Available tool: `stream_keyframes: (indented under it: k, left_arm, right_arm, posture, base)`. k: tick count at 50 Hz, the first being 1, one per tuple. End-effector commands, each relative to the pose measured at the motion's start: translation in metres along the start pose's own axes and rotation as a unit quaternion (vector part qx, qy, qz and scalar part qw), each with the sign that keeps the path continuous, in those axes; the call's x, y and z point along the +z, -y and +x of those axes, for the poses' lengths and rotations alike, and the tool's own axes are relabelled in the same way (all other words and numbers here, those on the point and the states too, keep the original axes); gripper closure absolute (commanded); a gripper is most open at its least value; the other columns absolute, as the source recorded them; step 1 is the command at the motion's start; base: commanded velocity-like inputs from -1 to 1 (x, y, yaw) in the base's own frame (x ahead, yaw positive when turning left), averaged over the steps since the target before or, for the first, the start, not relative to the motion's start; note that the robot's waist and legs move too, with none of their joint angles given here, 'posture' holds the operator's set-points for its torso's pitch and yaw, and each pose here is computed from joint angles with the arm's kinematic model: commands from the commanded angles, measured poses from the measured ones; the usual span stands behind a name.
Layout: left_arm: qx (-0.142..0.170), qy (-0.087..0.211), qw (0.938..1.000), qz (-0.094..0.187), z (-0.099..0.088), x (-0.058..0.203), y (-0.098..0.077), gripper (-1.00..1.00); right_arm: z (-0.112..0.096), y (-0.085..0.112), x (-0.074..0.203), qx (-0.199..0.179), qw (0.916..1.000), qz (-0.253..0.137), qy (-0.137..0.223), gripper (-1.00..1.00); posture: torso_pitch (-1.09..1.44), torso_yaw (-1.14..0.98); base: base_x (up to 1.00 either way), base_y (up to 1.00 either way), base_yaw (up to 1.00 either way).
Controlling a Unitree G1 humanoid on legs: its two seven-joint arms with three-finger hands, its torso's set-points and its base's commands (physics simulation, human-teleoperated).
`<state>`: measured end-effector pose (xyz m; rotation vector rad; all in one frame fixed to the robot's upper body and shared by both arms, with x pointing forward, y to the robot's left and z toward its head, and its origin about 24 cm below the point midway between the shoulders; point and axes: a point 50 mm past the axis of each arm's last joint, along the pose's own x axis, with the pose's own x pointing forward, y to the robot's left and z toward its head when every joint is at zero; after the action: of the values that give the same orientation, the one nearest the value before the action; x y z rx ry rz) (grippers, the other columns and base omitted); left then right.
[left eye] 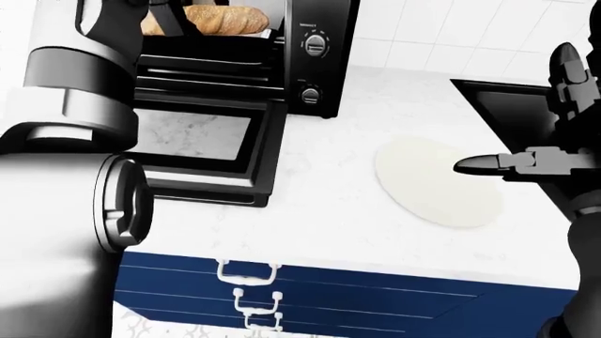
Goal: Place the baguette on the tray of the toaster oven.
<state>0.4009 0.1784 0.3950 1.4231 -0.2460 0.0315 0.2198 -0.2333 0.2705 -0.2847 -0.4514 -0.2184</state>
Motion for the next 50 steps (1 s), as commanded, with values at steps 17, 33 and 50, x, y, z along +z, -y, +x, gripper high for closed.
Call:
stream_keyframes:
  k: [17,33,50]
  left_arm:
    - [0.048,0.015,0.9987,0.006,-0.006,0.008,-0.026,0.07]
    - [0.046,0.015,0.9988,0.005,-0.006,0.009,-0.027,-0.29]
    - [0.055,0.018,0.9983,0.008,-0.018,0.01,-0.043,-0.22]
  right_arm:
    - [-0.001,0.003,0.011,-0.012,0.9993,-0.009,0.034,-1.0]
    - [0.001,0.002,0.012,-0.011,0.9993,-0.008,0.035,-1.0]
    - [0.0,0.002,0.012,-0.01,0.9993,-0.008,0.035,-1.0]
  posture:
    - [0.0,0.2]
    - [0.0,0.2]
    - [0.0,0.2]
  base:
    - [0.0,0.0,0.0]
    - [0.0,0.0,0.0]
    - [0.0,0.0,0.0]
